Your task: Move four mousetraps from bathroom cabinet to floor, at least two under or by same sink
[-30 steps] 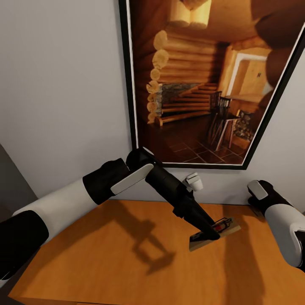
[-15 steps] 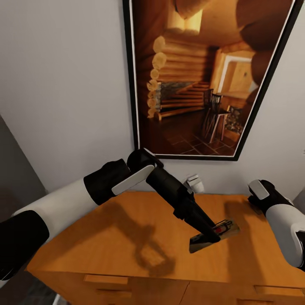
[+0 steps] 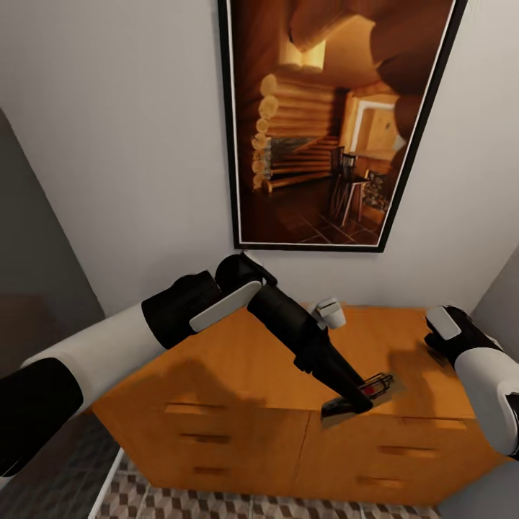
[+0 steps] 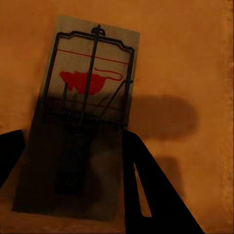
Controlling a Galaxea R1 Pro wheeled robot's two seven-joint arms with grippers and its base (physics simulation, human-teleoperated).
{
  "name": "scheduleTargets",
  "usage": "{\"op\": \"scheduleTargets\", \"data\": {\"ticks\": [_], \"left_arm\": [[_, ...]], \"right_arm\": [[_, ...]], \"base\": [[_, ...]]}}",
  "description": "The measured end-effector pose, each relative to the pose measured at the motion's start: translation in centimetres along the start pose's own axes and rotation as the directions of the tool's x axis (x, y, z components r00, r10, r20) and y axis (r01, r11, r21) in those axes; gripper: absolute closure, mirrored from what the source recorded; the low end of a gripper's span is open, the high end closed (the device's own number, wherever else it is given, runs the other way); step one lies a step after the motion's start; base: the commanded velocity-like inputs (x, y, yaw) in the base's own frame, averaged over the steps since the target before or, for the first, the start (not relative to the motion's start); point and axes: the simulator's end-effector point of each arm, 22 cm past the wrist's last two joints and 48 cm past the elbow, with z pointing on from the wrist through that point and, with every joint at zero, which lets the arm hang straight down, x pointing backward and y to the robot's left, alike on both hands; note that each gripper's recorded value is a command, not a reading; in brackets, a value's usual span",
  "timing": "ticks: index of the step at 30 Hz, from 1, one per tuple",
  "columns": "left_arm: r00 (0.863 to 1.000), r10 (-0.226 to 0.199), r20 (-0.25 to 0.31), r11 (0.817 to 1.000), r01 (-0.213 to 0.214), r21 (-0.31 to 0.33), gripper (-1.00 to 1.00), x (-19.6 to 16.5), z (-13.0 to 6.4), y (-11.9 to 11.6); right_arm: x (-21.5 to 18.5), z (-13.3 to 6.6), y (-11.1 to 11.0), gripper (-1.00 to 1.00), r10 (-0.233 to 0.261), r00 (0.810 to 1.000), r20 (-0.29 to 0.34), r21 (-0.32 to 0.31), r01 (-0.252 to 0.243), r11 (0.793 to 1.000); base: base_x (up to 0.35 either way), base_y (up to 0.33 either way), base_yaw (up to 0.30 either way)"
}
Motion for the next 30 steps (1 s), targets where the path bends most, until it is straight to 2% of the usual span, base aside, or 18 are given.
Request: {"op": "scheduleTargets", "data": {"ticks": [6, 12, 22, 27, 29, 30], "left_arm": [[1.0, -0.008, 0.001, 1.0, 0.008, -0.009, 1.0, 0.3, -0.4, 0.3], [1.0, -0.024, 0.008, 0.999, 0.025, -0.033, 1.0, 0.9, -1.5, 1.0], [0.999, -0.032, 0.012, 0.998, 0.033, -0.045, 1.0, 1.2, -2.1, 1.4], [0.998, -0.052, 0.021, 0.996, 0.053, -0.07, 1.0, 1.8, -3.3, 2.2], [0.998, -0.06, 0.025, 0.995, 0.062, -0.075, 1.0, 1.9, -3.5, 2.5], [0.997, -0.066, 0.028, 0.995, 0.068, -0.078, 1.0, 1.9, -3.6, 2.7]], "right_arm": [[0.2, -0.1, 0.2, 1.0, -0.005, 1.0, 0.0, -0.003, 0.005, 1.0], [0.2, -0.2, 0.3, 1.0, -0.01, 1.0, 0.002, -0.003, 0.01, 1.0], [0.2, -0.2, 0.5, 1.0, -0.017, 1.0, 0.005, -0.011, 0.017, 1.0], [0.1, -0.4, 2.0, 1.0, -0.027, 1.0, 0.011, -0.071, 0.028, 0.997], [0.0, -0.5, 2.7, 1.0, -0.048, 0.999, 0.025, -0.098, 0.051, 0.994], [-0.2, -0.7, 3.2, 1.0, -0.075, 0.996, 0.045, -0.111, 0.079, 0.991]], "base": [[-0.286, 0.0, 0.0], [-0.037, 0.0, 0.0], [-0.001, 0.0, 0.0], [0.0, 0.0, 0.0], [0.0, 0.0, 0.0], [0.0, 0.0, 0.0]]}}
